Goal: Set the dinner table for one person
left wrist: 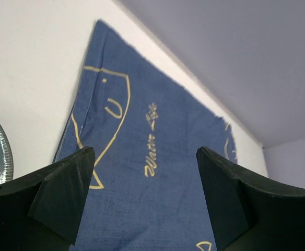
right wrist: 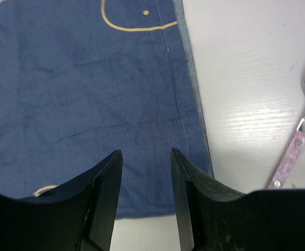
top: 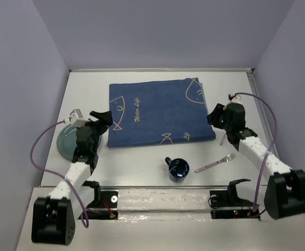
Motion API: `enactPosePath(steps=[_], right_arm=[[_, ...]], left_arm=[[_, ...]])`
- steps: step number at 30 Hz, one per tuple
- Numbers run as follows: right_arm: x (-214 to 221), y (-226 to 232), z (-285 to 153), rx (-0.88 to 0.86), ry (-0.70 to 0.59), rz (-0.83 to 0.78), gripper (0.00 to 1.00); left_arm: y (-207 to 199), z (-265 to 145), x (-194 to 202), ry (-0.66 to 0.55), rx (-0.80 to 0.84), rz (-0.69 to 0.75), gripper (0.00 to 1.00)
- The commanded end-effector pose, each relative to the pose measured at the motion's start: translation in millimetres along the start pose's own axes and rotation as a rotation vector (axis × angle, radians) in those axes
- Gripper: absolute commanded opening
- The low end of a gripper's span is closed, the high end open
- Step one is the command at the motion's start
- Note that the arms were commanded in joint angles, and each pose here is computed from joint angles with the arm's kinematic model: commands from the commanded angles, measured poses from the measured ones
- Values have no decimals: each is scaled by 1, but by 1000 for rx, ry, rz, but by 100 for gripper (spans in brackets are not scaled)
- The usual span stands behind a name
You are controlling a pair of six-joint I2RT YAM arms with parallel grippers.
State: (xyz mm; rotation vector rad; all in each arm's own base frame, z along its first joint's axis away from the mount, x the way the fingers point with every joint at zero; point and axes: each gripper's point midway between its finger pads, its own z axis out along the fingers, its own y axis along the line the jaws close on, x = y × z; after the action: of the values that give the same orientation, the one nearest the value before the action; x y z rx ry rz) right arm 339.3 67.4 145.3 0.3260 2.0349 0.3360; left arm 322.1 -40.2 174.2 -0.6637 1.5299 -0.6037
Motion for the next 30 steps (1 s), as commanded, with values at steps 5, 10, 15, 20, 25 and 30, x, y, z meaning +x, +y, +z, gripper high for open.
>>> enactPosePath(steps=[5, 10, 15, 20, 25, 30], right_arm=[[-2, -1, 93, 93, 197, -50, 47], [27, 8, 59, -1, 250, 9, 11], [70, 17, 22, -69, 345, -17, 7], [101, 37, -1, -126, 441, -131, 41], [106, 53, 10, -169, 527, -292, 56], [112, 64, 11, -217, 617, -327, 63]], left_arm=[[-29, 52, 28, 156, -20, 105, 91], [-64, 17, 74, 267, 82, 200, 29], [-72, -5, 108, 384, 120, 257, 9], [-67, -26, 130, 443, 121, 363, 33], [-73, -24, 137, 459, 144, 433, 37], [-80, -24, 153, 505, 185, 446, 37]])
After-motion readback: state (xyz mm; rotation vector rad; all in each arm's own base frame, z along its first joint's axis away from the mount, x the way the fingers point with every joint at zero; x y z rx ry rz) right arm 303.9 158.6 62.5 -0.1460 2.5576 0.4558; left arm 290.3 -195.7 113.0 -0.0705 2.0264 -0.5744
